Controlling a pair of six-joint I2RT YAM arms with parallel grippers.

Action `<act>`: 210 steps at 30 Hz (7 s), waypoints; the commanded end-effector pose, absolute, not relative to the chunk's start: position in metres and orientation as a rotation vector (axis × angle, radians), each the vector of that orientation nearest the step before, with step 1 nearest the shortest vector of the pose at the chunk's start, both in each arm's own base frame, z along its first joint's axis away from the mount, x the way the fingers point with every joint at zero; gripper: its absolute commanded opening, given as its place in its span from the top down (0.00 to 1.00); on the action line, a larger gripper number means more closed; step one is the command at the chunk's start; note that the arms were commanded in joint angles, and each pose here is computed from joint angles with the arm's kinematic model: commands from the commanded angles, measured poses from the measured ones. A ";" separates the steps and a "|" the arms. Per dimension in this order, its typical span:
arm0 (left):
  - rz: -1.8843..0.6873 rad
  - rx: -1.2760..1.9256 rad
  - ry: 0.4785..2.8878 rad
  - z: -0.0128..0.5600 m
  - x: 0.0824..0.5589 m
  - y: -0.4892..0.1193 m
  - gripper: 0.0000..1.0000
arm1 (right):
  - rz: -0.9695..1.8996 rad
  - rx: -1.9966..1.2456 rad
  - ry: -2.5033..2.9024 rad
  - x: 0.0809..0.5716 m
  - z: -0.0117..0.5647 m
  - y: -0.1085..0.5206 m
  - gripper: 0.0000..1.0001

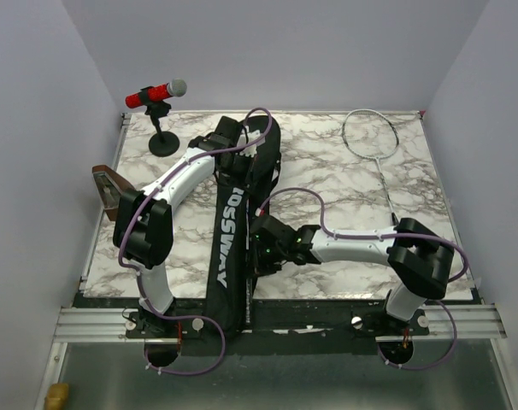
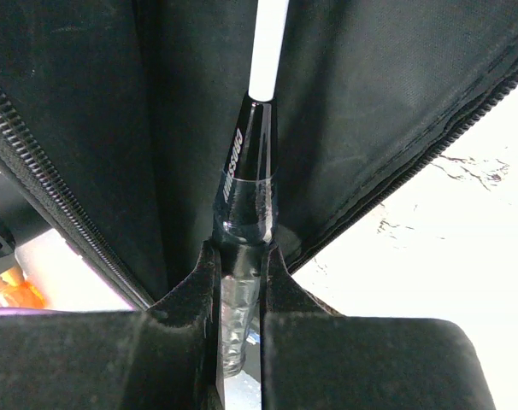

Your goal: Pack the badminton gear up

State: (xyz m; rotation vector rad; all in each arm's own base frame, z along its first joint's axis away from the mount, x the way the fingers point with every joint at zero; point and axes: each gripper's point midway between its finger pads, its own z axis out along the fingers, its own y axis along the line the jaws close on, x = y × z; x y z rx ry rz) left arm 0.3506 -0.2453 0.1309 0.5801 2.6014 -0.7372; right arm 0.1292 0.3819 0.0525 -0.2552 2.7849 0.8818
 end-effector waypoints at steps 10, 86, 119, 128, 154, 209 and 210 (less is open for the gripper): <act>-0.805 0.585 2.618 0.140 0.339 -0.252 1.00 | 0.973 -0.167 2.599 0.180 0.076 0.420 1.00; -0.837 0.558 2.592 0.154 0.343 -0.248 1.00 | 0.140 1.097 2.430 0.398 0.010 -0.031 0.51; -0.835 0.549 2.583 0.157 0.342 -0.245 1.00 | 0.036 0.627 2.591 0.288 0.036 0.127 0.61; -0.826 0.548 2.577 0.159 0.341 -0.243 1.00 | 0.013 0.592 2.584 0.311 0.024 0.135 0.64; -0.779 0.500 2.633 0.139 0.361 -0.239 1.00 | 0.205 -0.086 2.785 0.089 0.123 0.198 1.00; -0.801 0.526 2.606 0.150 0.348 -0.244 1.00 | 0.107 -0.395 2.580 0.121 0.143 0.324 0.99; -0.799 0.525 2.606 0.150 0.348 -0.244 1.00 | 0.122 -0.359 2.579 0.130 0.143 0.325 1.00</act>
